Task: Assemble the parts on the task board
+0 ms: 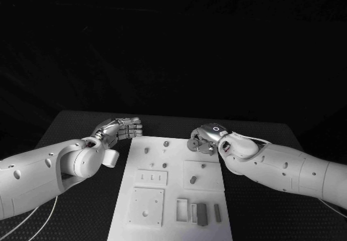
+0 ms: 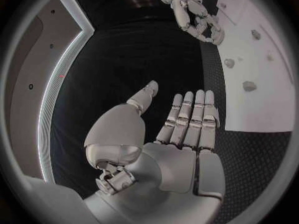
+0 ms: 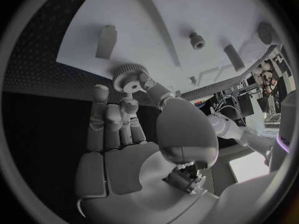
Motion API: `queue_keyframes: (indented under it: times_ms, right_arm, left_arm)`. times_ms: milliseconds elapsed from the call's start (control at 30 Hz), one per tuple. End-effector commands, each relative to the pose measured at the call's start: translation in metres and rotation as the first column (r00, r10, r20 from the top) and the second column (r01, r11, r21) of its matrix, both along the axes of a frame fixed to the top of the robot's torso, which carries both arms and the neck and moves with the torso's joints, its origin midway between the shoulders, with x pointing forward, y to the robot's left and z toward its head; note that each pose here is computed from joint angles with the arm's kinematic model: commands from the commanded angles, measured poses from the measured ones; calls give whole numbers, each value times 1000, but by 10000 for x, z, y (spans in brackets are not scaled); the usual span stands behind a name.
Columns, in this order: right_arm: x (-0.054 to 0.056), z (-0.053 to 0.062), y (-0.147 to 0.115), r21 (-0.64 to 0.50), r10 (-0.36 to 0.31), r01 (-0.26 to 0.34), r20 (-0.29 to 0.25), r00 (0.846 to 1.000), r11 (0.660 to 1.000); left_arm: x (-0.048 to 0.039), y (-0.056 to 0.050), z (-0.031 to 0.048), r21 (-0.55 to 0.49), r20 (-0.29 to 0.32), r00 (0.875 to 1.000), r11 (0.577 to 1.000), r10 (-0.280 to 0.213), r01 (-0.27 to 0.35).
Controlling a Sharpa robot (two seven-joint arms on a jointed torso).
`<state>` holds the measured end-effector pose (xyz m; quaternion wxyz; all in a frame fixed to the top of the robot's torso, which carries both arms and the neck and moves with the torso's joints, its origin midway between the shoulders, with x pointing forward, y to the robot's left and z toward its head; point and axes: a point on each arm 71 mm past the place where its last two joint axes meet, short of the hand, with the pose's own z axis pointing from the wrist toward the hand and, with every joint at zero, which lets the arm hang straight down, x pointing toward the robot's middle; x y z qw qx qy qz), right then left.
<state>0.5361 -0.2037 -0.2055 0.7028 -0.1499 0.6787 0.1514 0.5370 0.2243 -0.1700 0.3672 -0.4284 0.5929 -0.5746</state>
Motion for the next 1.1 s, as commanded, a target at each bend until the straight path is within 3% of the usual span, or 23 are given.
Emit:
queue_keyframes:
  times_ms: [33, 167, 467, 933, 1100]
  right_arm:
    - [-74, 110, 103, -39, -9, 12, 79, 997, 999]
    - [-162, 254, 272, -10, 11, -10, 126, 992, 1000]
    - [-325, 382, 523, 11, 58, -60, 143, 988, 998]
    - [-377, 374, 954, 22, 139, -143, 118, 983, 989]
    - [-352, 265, 1089, 17, 158, -160, 88, 984, 987]
  left_arm:
    - [6, 17, 14, 4, 11, 1000, 1000, 5, -5]
    - [8, 21, 14, 3, 11, 1000, 1000, 7, -7]
    - [7, 18, 14, 4, 10, 1000, 1000, 7, -7]
    - [14, -21, 15, 3, 12, 1000, 1000, 6, -6]
    - [20, -53, 15, 2, 13, 1000, 1000, 2, -2]
